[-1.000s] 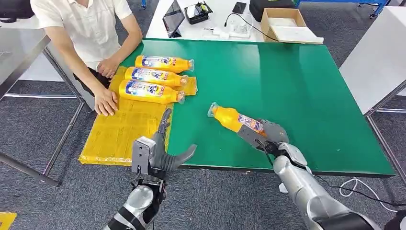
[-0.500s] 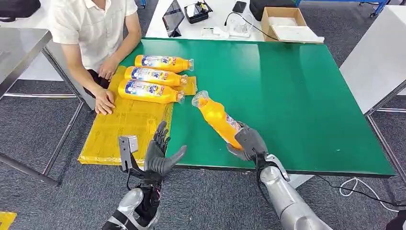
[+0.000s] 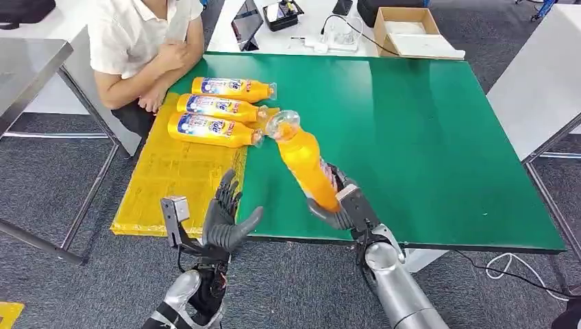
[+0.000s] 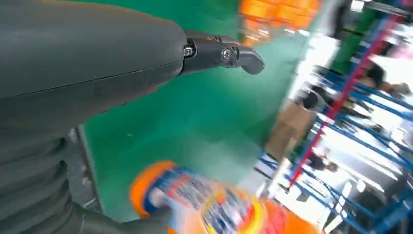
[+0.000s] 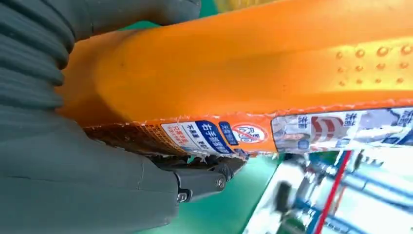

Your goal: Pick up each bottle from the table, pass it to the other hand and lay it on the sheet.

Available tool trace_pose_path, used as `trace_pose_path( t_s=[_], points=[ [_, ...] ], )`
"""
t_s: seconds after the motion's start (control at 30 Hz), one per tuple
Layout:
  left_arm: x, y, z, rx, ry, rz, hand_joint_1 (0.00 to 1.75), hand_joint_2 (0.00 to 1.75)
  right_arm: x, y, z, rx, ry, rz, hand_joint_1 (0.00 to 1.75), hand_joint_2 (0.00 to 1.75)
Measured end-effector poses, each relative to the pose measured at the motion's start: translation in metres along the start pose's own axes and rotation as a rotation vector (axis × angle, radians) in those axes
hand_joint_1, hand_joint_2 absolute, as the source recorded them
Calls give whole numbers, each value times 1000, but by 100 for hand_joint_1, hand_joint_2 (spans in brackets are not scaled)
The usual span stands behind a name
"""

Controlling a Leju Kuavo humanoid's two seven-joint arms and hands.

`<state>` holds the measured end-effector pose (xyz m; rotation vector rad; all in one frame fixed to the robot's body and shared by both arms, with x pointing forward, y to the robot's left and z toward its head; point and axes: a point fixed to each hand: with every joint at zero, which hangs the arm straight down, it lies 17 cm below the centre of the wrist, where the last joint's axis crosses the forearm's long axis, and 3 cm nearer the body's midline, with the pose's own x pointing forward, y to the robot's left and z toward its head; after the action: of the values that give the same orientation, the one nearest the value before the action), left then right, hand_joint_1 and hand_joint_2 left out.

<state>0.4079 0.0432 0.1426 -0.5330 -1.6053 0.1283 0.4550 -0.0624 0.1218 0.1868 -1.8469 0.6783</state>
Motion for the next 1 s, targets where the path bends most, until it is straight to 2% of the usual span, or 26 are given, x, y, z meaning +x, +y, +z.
trace_pose_path(
  t_s=[0.1, 0.2, 0.4, 0.53, 0.57, 1.0],
  points=[
    [11, -17, 1, -53, -32, -28, 0, 175, 8, 18, -1, 28, -20, -3, 173, 175],
    [10, -29, 4, -92, -11, -31, 0, 175, 17, 33, -3, 53, -54, 11, 169, 175],
    [8, -30, 2, -90, 11, -9, 0, 175, 31, 59, -7, 103, -85, 10, 168, 175],
    [10, -33, 2, -104, 8, 6, 0, 175, 33, 69, -7, 126, -88, 10, 168, 175],
    [12, -34, 2, -107, 4, 10, 0, 175, 33, 71, -7, 129, -86, 10, 175, 175],
    [14, -37, -1, -106, 24, 53, 0, 175, 35, 87, -8, 163, -93, 24, 175, 175]
  ],
)
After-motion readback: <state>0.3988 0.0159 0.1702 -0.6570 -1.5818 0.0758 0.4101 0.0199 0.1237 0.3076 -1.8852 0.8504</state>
